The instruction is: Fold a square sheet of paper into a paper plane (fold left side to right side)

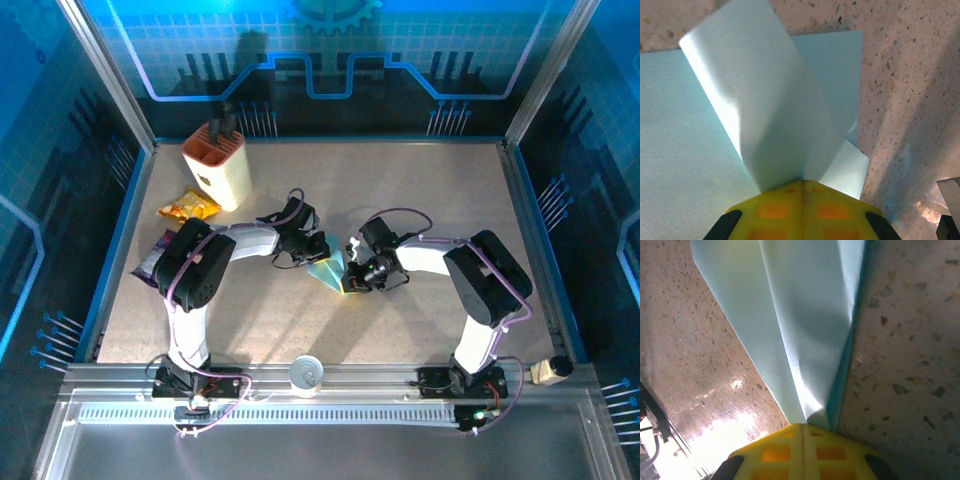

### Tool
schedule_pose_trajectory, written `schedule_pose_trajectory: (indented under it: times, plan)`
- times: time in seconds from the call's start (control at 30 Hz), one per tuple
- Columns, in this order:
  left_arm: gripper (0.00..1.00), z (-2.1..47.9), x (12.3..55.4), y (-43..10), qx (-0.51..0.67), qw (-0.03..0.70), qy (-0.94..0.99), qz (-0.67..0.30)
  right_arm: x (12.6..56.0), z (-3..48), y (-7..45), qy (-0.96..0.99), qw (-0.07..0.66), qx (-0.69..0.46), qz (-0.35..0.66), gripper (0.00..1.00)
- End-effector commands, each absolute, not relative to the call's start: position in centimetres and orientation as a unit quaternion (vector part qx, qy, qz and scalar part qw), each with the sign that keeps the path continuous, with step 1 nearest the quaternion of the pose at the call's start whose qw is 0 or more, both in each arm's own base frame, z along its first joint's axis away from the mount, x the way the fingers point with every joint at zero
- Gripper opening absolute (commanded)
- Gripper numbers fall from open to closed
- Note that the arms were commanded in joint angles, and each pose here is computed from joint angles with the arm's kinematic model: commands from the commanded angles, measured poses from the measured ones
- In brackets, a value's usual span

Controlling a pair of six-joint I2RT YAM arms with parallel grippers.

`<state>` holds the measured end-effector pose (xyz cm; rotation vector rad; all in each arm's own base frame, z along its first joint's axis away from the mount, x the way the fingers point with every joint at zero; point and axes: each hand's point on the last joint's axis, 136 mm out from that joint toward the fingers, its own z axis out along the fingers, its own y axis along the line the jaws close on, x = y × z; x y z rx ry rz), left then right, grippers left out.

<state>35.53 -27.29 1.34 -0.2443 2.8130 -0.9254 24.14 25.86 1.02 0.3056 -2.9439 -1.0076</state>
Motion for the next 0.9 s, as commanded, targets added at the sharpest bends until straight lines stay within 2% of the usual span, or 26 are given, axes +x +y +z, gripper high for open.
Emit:
schedule_pose_trajectory:
  times: [0.0,0.37,0.53,0.7,0.87]
  plan:
    - [0.08,-2.0,33.3,-24.2,-0.098,0.051,0.966,-0.234,20.1,-1.3,23.4,-0.957,0.073,0.090,-0.265,0.03]
    - [0.07,-2.1,33.4,-23.8,-0.103,0.052,0.966,-0.232,18.7,-0.5,22.3,-0.959,0.078,0.094,-0.255,0.04]
    - [0.07,-2.0,33.4,-23.8,-0.103,0.052,0.965,-0.234,18.2,1.4,22.2,-0.956,0.069,0.100,-0.266,0.04]
    - [0.07,-1.9,33.3,-23.9,-0.102,0.053,0.965,-0.237,19.1,5.1,23.3,-0.945,0.035,0.113,-0.306,0.04]
    - [0.07,-1.8,33.4,-24.0,-0.100,0.055,0.965,-0.238,22.2,6.5,25.7,-0.934,-0.003,0.121,-0.336,0.04]
